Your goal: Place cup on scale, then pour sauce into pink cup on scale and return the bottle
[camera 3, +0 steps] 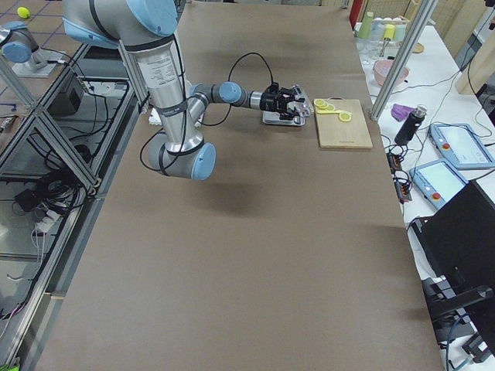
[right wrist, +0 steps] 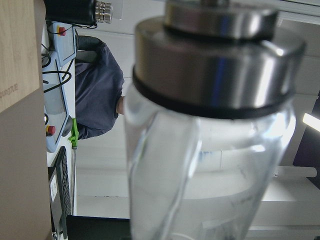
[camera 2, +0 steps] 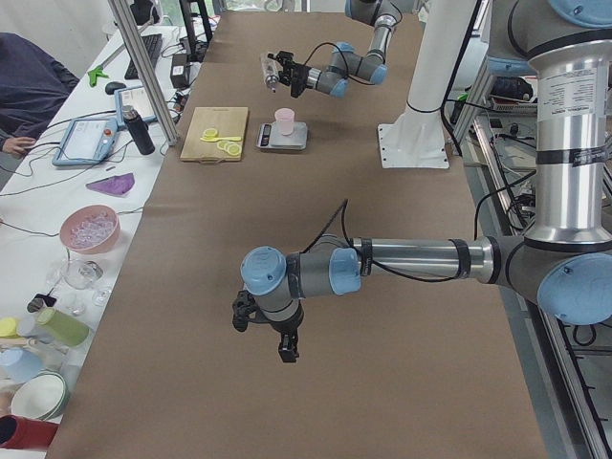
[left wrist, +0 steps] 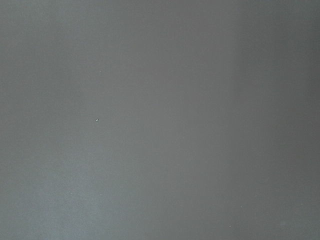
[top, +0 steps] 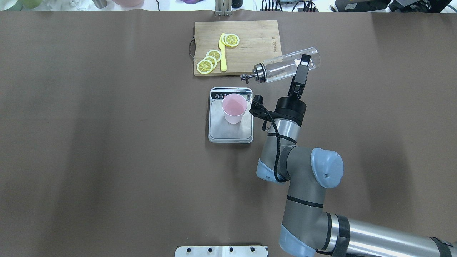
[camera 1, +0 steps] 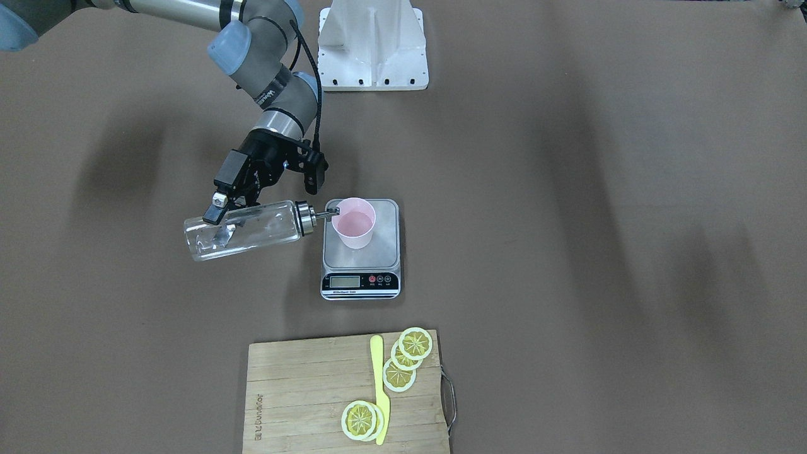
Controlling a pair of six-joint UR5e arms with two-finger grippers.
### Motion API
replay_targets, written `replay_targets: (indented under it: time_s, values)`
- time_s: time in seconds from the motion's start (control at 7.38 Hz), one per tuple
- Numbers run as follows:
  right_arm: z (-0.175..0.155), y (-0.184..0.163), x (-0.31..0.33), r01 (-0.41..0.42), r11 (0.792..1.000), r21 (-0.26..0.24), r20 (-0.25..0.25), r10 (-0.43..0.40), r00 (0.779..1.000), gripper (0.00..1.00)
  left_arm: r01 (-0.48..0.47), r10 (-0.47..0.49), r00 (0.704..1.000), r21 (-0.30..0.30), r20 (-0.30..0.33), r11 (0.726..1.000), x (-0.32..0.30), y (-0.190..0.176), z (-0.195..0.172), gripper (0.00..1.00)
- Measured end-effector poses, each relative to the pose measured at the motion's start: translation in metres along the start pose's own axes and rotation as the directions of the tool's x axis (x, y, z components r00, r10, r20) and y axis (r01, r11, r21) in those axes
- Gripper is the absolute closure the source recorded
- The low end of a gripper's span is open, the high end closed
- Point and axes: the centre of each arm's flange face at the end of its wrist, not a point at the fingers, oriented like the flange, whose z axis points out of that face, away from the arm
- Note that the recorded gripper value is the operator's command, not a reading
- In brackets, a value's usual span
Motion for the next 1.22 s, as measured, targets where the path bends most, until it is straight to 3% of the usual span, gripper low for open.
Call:
replay_targets:
  time_s: [0.54,1.22]
  values:
    - [0.008,0.000,0.005,0.004,1.000,0.026,-0.049,-0.003,0.999,1.00,0.007,-0.007,1.000,-0.007,-0.005,1.000,-0.001,0.001,0.002,0.02]
    - [0.026,0.011,0.006,0.019,1.000,0.020,-0.087,-0.017,0.996,1.00,0.014,-0.014,1.000,-0.015,-0.008,1.000,-0.004,0.006,0.007,0.02]
